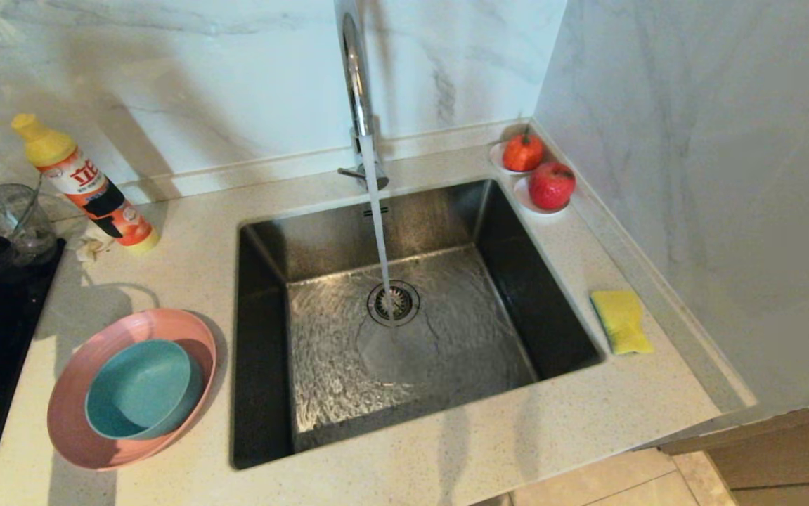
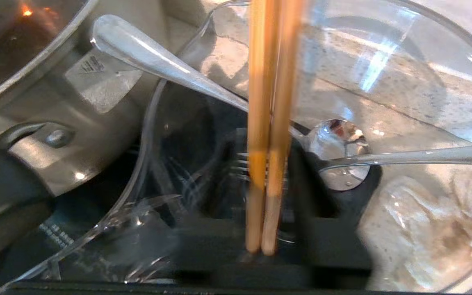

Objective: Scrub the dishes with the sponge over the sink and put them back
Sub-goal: Place the chopsticks on the glass basin

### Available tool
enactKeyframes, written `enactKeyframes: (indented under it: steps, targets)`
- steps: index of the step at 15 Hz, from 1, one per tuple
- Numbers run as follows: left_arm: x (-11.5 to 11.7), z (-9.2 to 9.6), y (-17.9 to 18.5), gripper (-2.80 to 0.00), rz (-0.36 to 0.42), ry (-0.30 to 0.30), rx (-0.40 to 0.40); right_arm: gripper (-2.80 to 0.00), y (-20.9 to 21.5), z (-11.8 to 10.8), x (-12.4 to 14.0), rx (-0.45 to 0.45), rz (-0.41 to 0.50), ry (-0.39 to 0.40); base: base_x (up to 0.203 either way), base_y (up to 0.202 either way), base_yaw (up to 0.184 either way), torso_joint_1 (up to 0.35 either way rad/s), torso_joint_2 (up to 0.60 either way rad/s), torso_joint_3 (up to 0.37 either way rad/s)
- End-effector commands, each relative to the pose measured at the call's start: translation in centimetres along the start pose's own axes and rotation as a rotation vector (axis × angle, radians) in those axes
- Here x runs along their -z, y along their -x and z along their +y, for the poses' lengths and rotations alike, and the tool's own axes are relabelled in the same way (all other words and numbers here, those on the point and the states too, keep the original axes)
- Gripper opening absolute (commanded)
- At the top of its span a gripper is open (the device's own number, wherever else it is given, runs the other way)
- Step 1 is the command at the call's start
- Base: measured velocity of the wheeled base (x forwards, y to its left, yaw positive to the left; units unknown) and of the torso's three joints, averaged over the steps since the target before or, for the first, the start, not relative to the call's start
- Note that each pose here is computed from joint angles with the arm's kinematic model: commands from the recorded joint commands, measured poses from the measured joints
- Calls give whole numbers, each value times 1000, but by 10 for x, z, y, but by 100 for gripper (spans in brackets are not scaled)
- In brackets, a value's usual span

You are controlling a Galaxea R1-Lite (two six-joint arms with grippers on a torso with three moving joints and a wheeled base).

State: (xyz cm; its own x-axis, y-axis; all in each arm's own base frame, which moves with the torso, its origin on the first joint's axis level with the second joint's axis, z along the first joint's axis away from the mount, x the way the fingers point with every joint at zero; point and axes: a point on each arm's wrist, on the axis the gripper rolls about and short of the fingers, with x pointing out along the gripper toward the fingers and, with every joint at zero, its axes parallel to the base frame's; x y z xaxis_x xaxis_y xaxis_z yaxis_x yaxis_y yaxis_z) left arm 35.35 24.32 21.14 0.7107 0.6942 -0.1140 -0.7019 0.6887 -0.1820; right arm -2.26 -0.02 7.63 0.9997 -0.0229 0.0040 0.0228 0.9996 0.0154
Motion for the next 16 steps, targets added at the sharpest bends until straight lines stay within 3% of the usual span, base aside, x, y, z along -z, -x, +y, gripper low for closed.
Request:
enactKeyframes:
  steps: [1,5,10,13,14,16]
  targets:
    - [-4,-4,2,0,-20,5,9,-280,0,0,0,0,-1,0,0,0,0,0,0,0]
    - [-20,-8,8,0,-59,19,22,-280,0,0,0,0,-1,0,0,0,0,0,0,0]
    - [-85,-13,59,0,-182,44,54,-280,0,0,0,0,-1,0,0,0,0,0,0,0]
    - [-125,-13,105,0,-183,43,53,-280,0,0,0,0,-1,0,0,0,0,0,0,0]
    - [-132,-11,121,-280,-153,37,48,-280,0,0,0,0,-1,0,0,0,0,0,0,0]
    - [-148,-8,152,-280,-146,34,52,-280,0,0,0,0,-1,0,0,0,0,0,0,0]
